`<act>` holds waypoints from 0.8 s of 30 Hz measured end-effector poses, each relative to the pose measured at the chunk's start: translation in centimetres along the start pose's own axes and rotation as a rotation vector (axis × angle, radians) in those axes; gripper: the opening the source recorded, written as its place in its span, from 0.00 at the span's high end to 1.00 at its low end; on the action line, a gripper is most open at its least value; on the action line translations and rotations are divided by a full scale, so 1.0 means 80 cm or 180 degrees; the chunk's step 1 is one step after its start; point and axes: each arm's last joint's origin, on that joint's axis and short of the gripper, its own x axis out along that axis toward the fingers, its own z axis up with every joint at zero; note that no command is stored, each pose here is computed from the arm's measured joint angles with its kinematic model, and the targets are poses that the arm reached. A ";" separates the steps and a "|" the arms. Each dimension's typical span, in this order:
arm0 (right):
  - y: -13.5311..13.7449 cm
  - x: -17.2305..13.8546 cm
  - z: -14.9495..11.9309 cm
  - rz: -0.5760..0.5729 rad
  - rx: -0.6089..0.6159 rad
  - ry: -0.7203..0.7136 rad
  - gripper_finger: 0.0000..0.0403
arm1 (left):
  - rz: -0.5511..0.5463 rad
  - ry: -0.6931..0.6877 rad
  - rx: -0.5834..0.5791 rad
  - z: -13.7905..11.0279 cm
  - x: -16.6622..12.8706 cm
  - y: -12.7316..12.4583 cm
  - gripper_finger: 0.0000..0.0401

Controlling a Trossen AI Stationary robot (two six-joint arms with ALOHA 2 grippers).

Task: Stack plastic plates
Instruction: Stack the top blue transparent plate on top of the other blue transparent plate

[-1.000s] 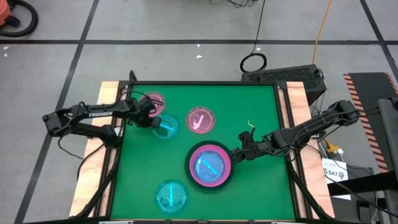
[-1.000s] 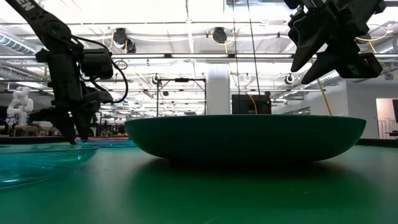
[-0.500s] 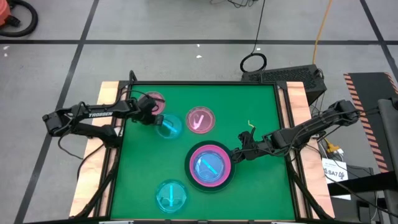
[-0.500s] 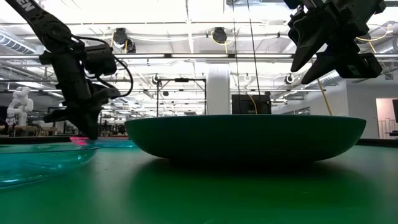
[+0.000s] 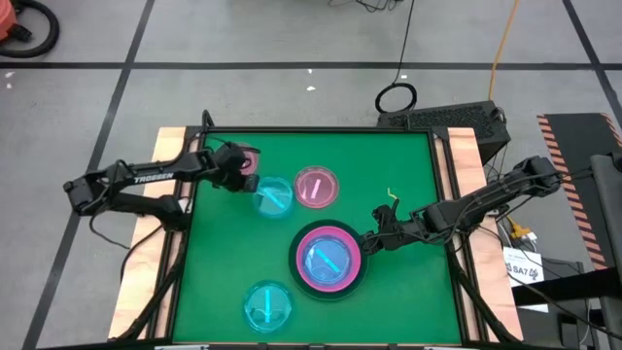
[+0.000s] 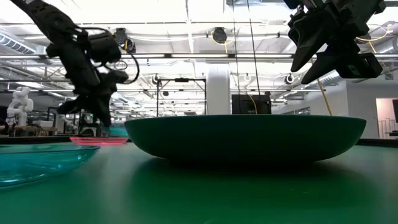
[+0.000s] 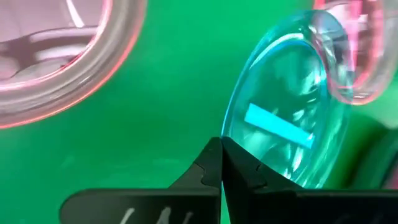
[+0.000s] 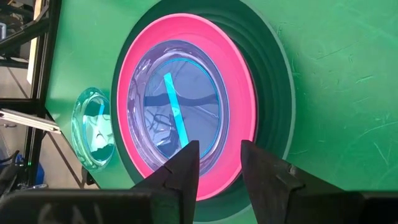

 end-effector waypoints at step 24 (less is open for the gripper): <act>0.002 -0.001 -0.001 0.0055 -0.0005 0.0016 0.72 | -0.0950 -0.0319 0.0675 0.009 -0.153 -0.115 1.00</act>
